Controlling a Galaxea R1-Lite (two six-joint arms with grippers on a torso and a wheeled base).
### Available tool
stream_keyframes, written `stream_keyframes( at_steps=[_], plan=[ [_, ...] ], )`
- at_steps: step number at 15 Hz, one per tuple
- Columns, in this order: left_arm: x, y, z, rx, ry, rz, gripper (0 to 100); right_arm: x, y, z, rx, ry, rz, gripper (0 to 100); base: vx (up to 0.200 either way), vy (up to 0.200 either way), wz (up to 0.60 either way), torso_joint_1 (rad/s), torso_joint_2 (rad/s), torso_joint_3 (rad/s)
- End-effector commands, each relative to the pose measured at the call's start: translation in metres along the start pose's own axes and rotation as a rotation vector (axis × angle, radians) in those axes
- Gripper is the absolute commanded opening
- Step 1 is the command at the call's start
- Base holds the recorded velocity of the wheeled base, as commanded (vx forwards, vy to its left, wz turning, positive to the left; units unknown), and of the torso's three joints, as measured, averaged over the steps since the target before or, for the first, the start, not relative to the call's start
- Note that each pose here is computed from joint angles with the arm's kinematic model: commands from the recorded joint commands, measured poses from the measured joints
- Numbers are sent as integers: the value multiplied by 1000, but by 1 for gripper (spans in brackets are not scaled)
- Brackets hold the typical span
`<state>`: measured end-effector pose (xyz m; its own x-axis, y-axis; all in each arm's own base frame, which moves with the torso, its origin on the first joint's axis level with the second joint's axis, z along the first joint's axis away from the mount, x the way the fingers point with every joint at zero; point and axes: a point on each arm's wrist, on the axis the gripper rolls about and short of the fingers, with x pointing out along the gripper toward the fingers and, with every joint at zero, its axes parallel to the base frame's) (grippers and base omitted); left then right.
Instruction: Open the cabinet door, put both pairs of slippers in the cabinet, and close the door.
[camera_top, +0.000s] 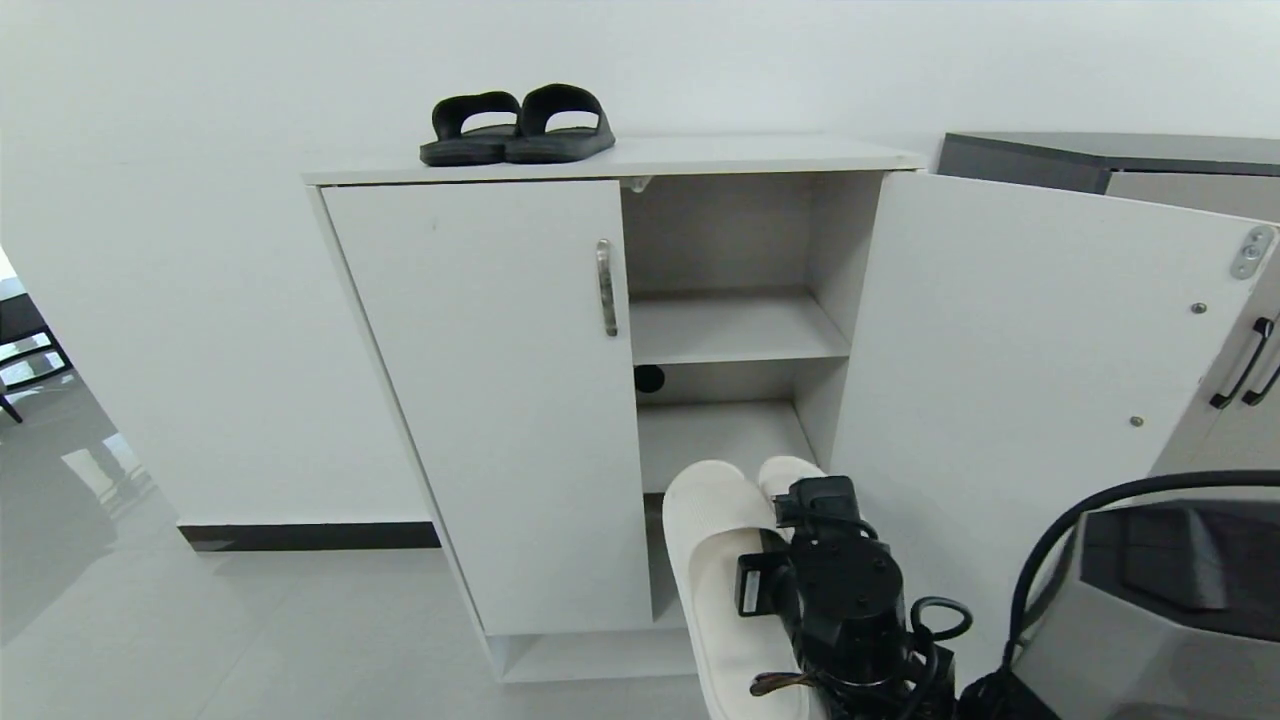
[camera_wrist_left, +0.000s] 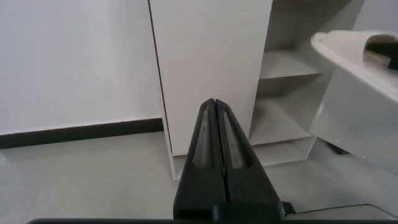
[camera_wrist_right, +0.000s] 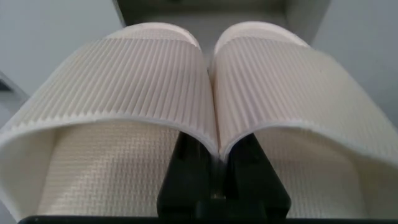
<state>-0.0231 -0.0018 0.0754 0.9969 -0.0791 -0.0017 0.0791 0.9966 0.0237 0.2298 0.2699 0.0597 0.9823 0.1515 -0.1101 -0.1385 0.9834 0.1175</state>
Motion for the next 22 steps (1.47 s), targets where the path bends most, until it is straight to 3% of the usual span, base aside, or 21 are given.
stream_keyframes(
  at_steps=[1, 7, 14, 19, 22],
  plan=[
    [0, 0, 0, -1, 1, 1, 0, 19, -11, -35, -134, -38, -74, 0, 0, 0, 0, 0, 0, 0],
    [0, 0, 0, -1, 0, 2, 0, 22, -9, -29, -131, -33, -82, 0, 0, 0, 0, 0, 0, -17],
    [0, 0, 0, -1, 0, 2, 0, 38, 0, -18, -114, -46, -90, 0, 0, 0, 0, 5, 1, -182],
    [0, 0, 0, -1, 1, 2, 0, 38, 3, -17, -81, -33, 39, 0, 0, 0, 0, 4, 1, -200],
    [0, 0, 0, -1, 1, 2, 0, 48, 7, -10, -79, -37, 20, 0, 0, 0, 0, 4, 1, -191]
  ],
)
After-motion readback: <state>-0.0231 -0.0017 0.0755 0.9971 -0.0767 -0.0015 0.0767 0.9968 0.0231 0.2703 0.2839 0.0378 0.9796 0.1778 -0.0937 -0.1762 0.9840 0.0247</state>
